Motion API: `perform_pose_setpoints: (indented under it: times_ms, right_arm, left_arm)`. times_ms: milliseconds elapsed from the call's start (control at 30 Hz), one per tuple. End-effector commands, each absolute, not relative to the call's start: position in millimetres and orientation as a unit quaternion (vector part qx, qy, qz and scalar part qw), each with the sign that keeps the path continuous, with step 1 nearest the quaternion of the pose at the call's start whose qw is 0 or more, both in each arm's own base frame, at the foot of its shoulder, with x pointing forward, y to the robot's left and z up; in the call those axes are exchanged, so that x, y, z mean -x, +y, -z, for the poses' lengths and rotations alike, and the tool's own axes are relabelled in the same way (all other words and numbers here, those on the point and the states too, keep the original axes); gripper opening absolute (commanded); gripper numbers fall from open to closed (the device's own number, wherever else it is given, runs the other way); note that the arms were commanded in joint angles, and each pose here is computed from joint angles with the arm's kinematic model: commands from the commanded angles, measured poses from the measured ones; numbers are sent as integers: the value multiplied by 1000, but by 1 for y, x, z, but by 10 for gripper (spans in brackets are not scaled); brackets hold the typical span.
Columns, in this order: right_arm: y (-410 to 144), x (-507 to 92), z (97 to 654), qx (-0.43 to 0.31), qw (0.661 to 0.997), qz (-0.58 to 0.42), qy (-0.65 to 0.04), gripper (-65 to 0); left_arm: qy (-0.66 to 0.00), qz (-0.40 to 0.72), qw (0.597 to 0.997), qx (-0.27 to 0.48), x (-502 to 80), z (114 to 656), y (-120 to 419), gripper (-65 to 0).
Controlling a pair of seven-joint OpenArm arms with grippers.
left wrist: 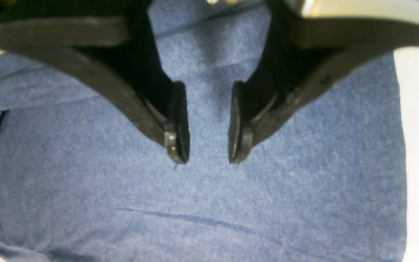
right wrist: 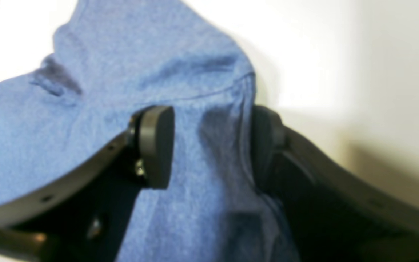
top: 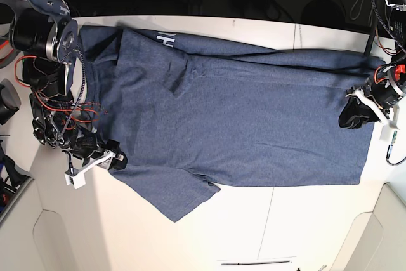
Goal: Layout the t-shirt on the table in an organized manner, then fold the t-shirt properly
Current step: 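Release and move both grippers to the shirt's hem corners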
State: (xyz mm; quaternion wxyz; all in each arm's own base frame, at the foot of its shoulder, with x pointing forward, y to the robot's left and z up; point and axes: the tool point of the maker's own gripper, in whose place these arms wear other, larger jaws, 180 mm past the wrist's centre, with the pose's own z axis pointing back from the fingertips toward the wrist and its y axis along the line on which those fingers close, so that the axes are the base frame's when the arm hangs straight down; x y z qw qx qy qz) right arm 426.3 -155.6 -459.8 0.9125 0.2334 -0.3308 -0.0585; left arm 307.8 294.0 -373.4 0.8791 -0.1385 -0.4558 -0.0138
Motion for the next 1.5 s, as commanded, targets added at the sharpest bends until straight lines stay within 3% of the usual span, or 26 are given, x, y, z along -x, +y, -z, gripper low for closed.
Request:
perform_pose_setpoints:
  times_ms: [0, 67, 133, 167, 333, 533, 733, 900, 1233, 1467]
  right_arm:
    - [-160, -434, 452, -226, 913, 52, -336, -356]
    - [-162, -434, 452, -225, 913, 53, -336, -474]
    - [-163, -433, 452, -223, 913, 53, -336, -643]
    - [-164, -433, 452, -223, 913, 53, -336, -650]
    - [-164, -430, 455, -223, 914, 54, -334, -650]
    - [-167, -422, 463, -220, 917, 57, -327, -650]
    - [-167, -419, 465, -223, 917, 62, -326, -650]
    - [-165, -422, 462, -236, 910, 77, -333, -650]
    - [-165, -422, 461, -238, 908, 80, -334, -650]
    - [-164, -424, 459, -248, 904, 90, -338, -650]
  left_arm:
    - [-479, 12, 868, 129, -318, 357, 303, -433]
    - [-481, 6, 869, 116, -321, 356, 308, -433]
    - [-487, 4, 868, 100, -328, 351, 313, -433]
    - [-491, 1, 867, 89, -333, 348, 317, -433]
    - [-509, -49, 858, 52, -371, 331, 346, -433]
    - [-491, -156, 852, 89, -413, 350, 382, -434]
    - [-504, -241, 822, 114, -433, 345, 421, -435]
    - [-495, -255, 826, 86, -428, 339, 448, -435]
    - [-433, -292, 851, 49, -378, 407, 451, -447]
    - [-453, -304, 836, 53, -382, 404, 451, -461]
